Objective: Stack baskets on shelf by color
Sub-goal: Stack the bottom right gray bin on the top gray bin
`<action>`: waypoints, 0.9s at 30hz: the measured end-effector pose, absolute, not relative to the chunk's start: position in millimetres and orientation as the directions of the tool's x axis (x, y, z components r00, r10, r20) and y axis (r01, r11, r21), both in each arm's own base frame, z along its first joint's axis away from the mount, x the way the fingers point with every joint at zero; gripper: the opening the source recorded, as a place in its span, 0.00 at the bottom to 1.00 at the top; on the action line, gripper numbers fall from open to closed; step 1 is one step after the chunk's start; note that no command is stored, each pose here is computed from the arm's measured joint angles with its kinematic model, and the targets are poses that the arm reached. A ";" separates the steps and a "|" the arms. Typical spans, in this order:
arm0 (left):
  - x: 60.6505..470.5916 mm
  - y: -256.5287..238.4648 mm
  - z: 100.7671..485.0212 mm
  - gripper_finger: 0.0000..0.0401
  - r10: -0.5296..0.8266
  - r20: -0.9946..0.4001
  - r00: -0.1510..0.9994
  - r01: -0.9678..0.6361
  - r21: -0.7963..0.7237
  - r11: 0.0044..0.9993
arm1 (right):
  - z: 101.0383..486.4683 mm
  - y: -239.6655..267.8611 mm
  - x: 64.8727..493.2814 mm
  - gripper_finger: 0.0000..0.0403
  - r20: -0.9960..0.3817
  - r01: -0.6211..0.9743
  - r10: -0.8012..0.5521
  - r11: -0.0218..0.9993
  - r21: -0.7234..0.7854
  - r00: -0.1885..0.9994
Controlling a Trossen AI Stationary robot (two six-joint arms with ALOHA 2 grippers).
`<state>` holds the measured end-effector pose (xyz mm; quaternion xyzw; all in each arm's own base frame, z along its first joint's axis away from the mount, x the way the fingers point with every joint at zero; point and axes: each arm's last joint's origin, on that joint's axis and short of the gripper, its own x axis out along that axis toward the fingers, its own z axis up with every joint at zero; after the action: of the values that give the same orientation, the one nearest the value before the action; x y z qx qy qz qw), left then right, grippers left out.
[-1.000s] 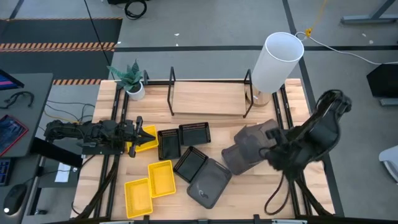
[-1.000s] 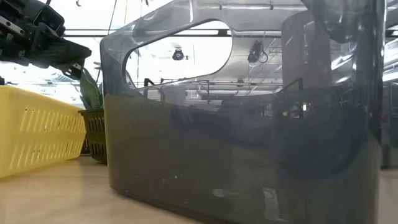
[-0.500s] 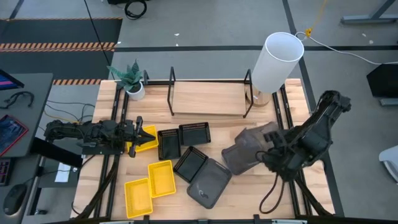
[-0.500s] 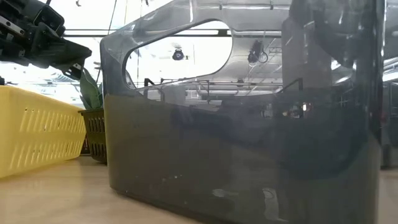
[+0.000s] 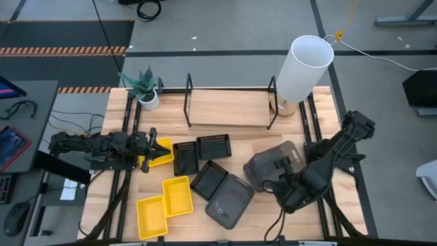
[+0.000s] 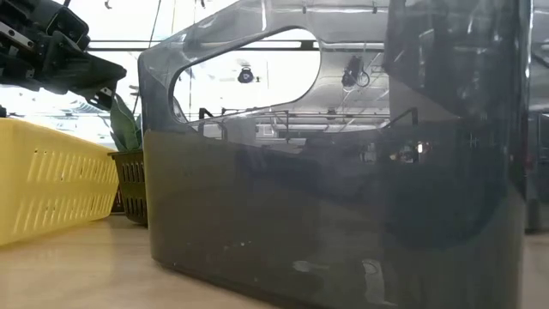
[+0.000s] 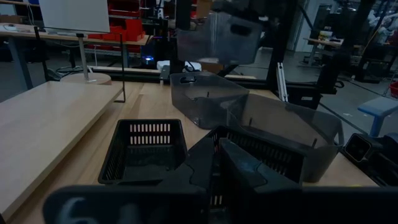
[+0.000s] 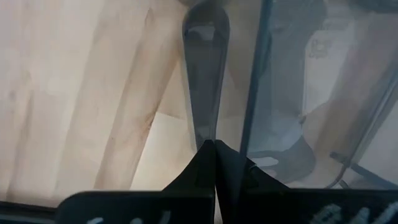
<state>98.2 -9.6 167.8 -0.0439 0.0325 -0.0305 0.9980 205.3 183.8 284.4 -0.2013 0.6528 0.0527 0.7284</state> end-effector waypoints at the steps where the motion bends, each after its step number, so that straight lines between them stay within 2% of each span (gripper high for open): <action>1: 98.2 -9.6 167.8 0.09 -0.064 -0.062 0.996 0.058 -0.090 0.994 | 280.8 185.5 207.2 0.01 -0.972 -0.345 -0.195 0.910 -0.230 0.132; 12: 98.2 -9.6 167.7 0.08 -0.064 -0.062 0.996 0.058 -0.090 0.994 | 251.0 194.5 223.2 0.01 -0.962 -0.396 -0.270 0.879 -0.266 0.047; 27: 98.2 -9.6 167.8 0.09 -0.064 -0.061 0.996 0.058 -0.090 0.994 | 241.8 193.6 230.5 0.01 -0.968 -0.383 -0.252 0.895 -0.228 -0.011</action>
<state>98.2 -9.6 167.8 -0.0440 0.0318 -0.0306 0.9981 230.5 193.6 241.8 -0.2238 0.7094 0.0493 0.6665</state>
